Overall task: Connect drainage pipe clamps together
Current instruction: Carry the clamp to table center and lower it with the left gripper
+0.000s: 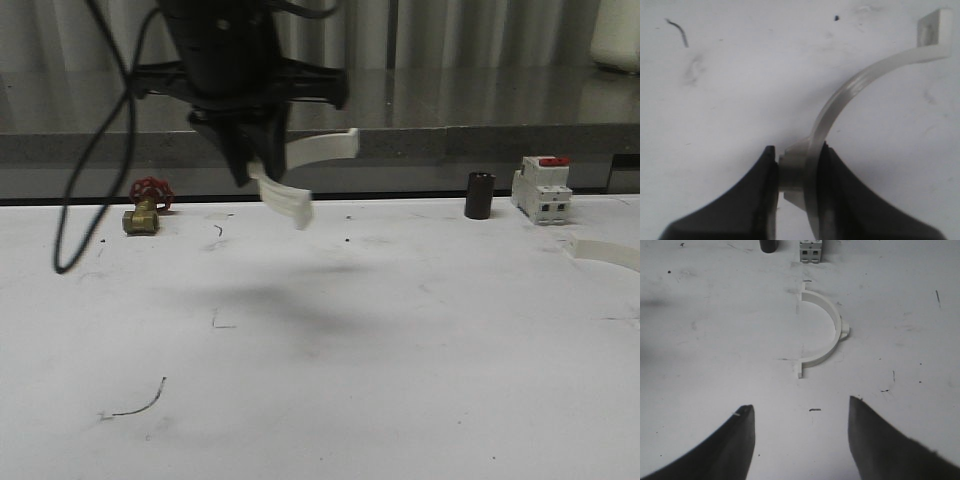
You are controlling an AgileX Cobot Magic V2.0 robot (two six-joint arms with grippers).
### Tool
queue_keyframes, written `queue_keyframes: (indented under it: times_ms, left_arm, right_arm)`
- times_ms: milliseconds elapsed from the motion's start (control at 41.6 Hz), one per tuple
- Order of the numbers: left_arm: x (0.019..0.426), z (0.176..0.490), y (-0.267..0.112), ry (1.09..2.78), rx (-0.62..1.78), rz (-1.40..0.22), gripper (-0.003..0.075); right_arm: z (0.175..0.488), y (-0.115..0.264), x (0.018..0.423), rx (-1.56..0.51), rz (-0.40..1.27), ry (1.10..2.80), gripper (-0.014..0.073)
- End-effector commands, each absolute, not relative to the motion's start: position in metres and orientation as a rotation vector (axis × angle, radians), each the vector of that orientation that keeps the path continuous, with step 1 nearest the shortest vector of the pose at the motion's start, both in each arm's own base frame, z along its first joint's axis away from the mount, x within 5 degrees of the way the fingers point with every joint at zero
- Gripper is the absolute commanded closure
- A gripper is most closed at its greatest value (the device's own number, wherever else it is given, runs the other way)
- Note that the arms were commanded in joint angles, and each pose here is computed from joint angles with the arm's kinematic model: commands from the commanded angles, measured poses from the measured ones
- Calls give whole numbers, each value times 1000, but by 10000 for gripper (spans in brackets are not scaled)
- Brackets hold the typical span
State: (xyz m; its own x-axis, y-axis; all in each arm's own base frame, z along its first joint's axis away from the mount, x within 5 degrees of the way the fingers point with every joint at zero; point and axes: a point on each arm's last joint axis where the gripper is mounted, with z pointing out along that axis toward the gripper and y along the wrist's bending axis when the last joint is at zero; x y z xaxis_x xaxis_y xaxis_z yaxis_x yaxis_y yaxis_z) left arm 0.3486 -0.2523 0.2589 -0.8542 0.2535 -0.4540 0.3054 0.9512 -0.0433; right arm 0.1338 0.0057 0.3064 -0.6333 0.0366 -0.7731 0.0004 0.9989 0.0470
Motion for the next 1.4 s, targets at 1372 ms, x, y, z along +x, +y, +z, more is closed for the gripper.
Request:
queue_keyframes:
  times_ms: [1372]
  left_arm:
    - [370, 209, -297, 2695, -109, -211, 684]
  right_arm:
    - [321, 5, 138, 16, 37, 2173, 150]
